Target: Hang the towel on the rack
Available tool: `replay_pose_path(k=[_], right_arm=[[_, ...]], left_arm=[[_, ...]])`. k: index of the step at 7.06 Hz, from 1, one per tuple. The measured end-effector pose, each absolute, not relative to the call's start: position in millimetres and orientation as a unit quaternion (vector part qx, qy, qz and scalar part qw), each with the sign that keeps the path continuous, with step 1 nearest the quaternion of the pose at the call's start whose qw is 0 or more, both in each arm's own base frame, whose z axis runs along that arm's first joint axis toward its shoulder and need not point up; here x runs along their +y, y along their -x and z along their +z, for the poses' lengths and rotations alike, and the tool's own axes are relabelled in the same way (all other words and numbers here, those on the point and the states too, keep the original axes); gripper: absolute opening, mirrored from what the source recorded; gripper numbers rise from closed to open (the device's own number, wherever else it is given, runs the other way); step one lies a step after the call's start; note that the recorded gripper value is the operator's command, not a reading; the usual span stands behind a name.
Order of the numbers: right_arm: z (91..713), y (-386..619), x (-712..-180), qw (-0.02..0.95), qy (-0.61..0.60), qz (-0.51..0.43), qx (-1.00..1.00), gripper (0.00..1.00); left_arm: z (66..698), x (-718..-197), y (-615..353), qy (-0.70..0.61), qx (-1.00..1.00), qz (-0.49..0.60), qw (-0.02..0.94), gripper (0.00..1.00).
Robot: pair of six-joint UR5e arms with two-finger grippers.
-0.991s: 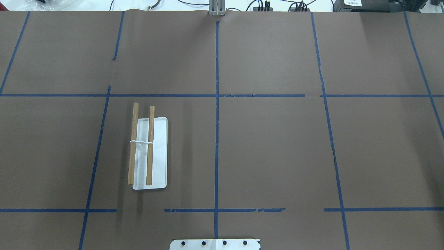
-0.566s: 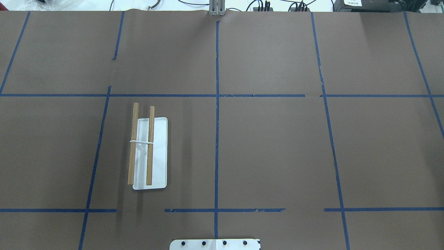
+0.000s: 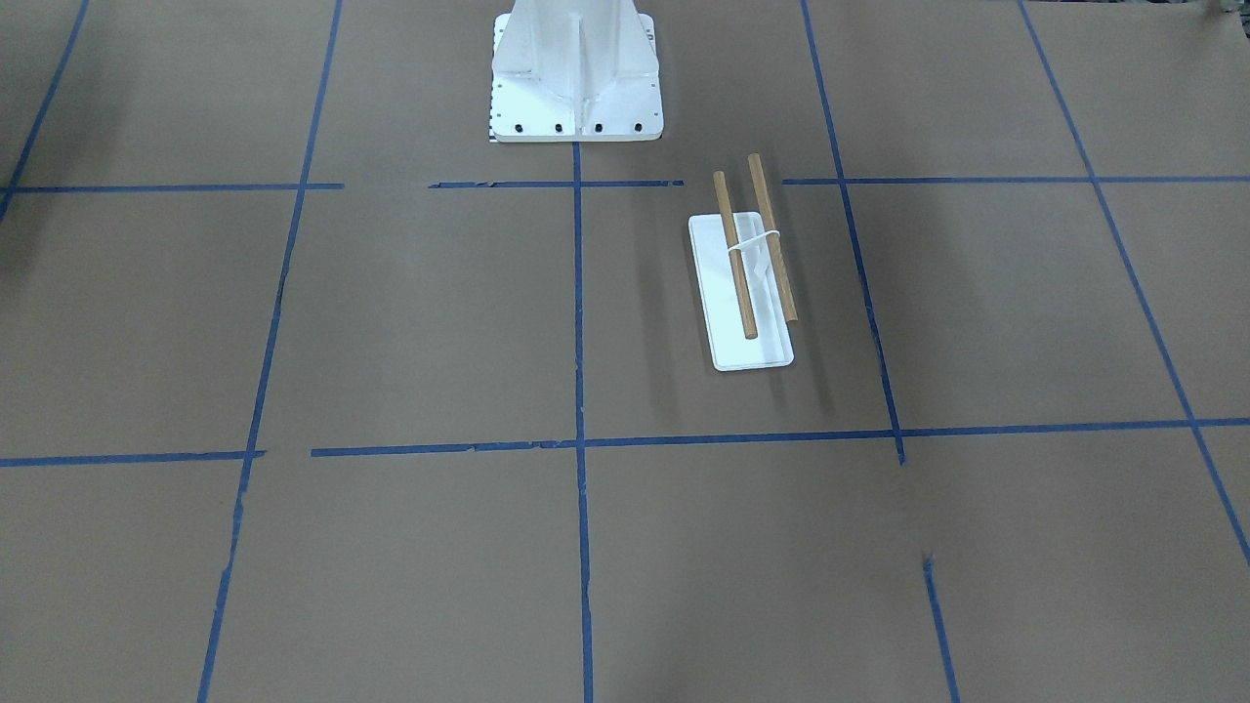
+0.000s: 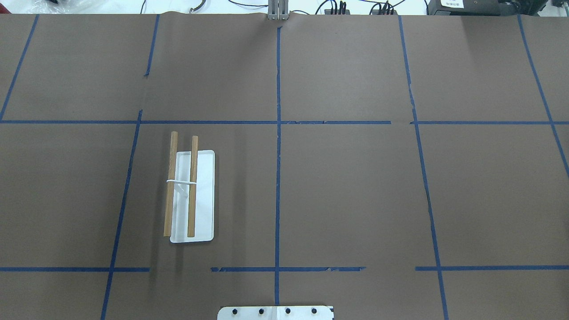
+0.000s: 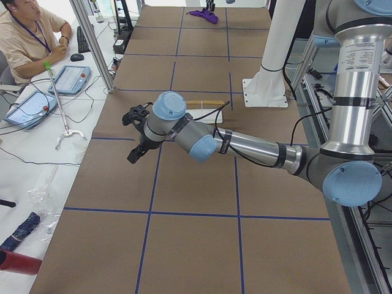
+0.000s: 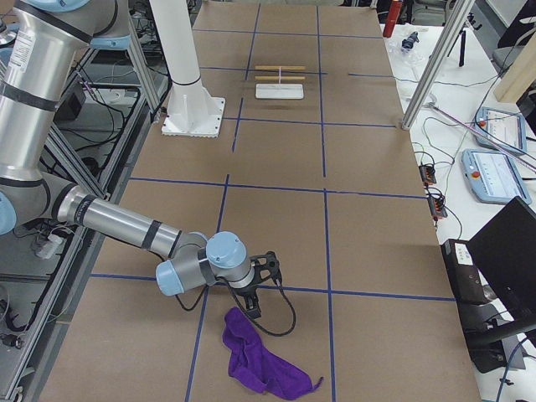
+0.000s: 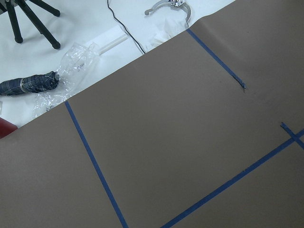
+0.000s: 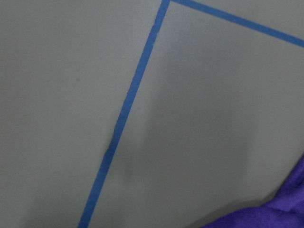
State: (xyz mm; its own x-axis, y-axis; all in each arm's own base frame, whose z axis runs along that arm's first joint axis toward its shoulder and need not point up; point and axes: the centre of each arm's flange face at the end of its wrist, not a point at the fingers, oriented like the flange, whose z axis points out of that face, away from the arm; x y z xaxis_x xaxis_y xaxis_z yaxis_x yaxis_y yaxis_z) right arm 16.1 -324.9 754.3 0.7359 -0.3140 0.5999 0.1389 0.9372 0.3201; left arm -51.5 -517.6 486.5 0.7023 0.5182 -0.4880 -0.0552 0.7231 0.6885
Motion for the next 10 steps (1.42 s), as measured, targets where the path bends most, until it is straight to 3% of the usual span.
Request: replay_pose_path(k=[3, 4, 6, 7, 10], right_arm=[[805, 4, -299, 0.928, -0.099, -0.162, -0.322, 0.89], [821, 6, -290, 0.928, -0.098, -0.174, -0.314, 0.76], [832, 8, -284, 0.926, -0.100, -0.194, -0.308, 0.15], [832, 8, -284, 0.925, -0.104, -0.200, -0.308, 0.00], [826, 9, -290, 0.919, -0.121, -0.222, -0.303, 0.00]], left_arm=[[482, -518, 51, -0.341, 0.348, 0.170, 0.856, 1.00], [480, -518, 51, -0.345, 0.348, 0.172, 0.855, 1.00], [479, -518, 51, -0.347, 0.348, 0.172, 0.854, 1.00], [478, -518, 51, -0.347, 0.348, 0.172, 0.854, 1.00], [479, -519, 51, -0.347, 0.348, 0.172, 0.854, 1.00]])
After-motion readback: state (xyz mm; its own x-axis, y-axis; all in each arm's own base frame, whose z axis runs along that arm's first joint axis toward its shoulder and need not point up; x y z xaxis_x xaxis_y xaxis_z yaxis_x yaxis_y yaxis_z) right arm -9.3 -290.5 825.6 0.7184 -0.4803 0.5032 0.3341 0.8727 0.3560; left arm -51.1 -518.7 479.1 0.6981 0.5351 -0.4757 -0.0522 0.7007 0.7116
